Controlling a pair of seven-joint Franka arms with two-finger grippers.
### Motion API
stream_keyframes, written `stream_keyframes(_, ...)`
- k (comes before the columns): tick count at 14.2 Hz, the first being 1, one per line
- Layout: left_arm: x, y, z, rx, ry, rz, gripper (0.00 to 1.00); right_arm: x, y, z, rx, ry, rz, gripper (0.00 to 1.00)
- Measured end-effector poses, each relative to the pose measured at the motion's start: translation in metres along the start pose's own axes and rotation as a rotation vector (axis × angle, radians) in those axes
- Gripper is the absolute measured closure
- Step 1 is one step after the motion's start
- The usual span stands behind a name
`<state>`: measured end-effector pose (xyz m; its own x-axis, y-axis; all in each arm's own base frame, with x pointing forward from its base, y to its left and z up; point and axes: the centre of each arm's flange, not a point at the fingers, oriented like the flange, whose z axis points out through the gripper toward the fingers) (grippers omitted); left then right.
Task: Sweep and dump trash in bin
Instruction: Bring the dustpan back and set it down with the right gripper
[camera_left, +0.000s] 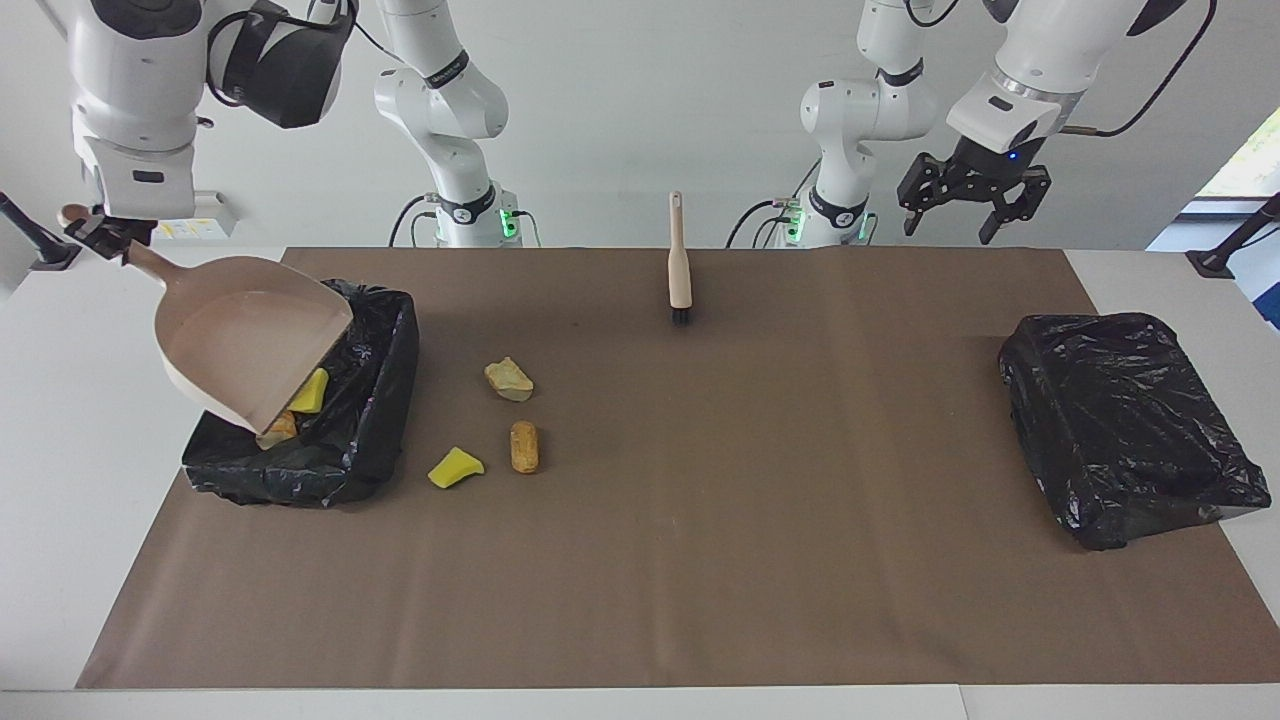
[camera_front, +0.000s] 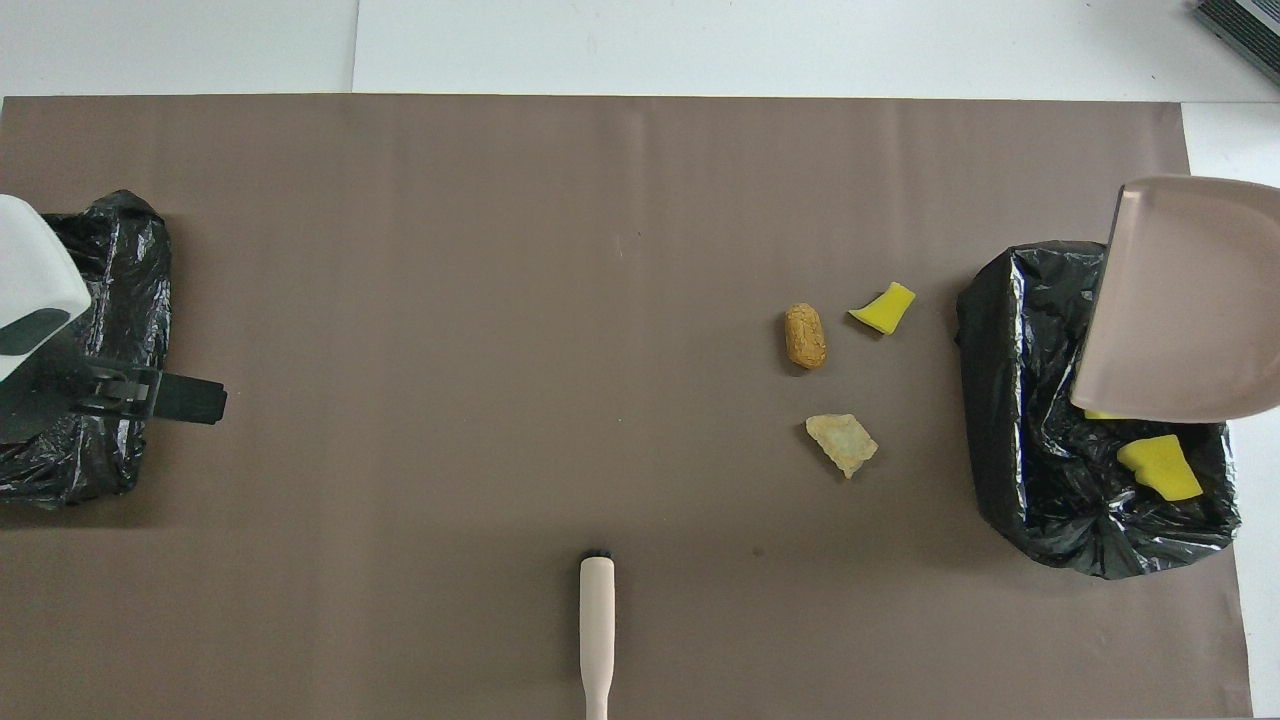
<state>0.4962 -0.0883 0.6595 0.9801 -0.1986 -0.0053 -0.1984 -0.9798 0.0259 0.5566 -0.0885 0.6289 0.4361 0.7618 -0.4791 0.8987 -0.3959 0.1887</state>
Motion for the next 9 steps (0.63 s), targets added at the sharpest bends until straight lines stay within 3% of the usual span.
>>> stream_keyframes(3,0.014,-0.021,-0.015,0.01,-0.018,0.014,0.0,0.072,-0.032,-0.036,0.057,0.151,0.312,0.68)
stream_keyframes(5,0.024,-0.03,-0.014,0.017,-0.023,0.013,0.0,0.13,-0.059,-0.056,0.113,0.203,0.481,0.68)
stream_keyframes(9,0.032,-0.047,-0.011,0.015,-0.025,-0.002,0.0,0.26,-0.107,-0.055,0.261,0.183,0.801,0.68)
